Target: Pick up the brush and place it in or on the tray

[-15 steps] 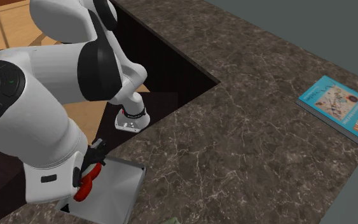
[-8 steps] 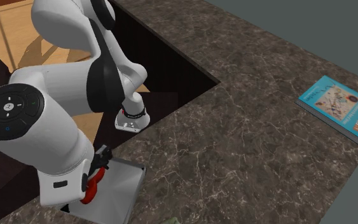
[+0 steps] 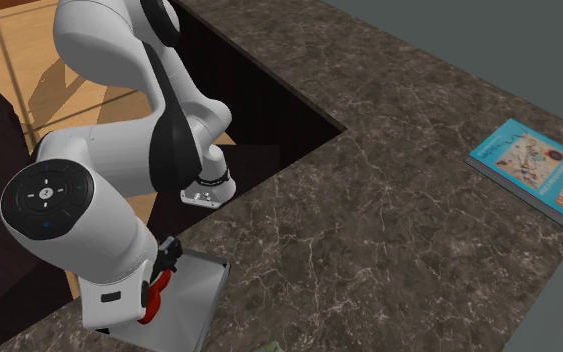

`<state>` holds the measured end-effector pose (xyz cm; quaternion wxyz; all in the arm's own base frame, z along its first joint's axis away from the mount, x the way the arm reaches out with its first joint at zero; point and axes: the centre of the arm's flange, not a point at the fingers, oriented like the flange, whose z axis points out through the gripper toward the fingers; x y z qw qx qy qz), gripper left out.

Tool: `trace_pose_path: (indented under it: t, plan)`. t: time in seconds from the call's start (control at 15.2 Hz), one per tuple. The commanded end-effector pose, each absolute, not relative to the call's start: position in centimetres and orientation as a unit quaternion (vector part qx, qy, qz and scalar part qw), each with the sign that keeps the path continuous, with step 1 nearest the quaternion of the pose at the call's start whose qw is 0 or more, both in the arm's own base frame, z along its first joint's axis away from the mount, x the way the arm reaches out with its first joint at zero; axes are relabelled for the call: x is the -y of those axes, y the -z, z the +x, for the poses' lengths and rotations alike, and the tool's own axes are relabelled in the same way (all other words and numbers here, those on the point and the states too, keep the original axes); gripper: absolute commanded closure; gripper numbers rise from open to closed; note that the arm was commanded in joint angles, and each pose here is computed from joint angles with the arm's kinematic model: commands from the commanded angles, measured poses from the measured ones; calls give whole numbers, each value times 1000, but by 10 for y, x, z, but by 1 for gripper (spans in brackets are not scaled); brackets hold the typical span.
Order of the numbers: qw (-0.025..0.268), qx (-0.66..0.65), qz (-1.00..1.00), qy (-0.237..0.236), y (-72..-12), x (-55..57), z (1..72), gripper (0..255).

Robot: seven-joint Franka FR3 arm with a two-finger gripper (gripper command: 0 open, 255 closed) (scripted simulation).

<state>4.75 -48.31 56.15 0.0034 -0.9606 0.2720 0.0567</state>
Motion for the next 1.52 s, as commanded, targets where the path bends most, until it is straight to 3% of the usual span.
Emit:
trace_pose_path:
  t: [0.0, 0.26, 0.33, 0.66, 0.92, 1.45]
  plan:
    - [3, -272, -961, -57, -560, 483, 48, 255]
    - [3, -272, -961, -57, -560, 483, 48, 255]
    - [3, -272, -961, -57, -560, 483, 48, 0]
    - [3, -272, -961, -57, -560, 483, 48, 0]
    - [3, -272, -961, -57, -610, 485, 53, 0]
    - [3, -272, -961, -56, -610, 485, 53, 0]
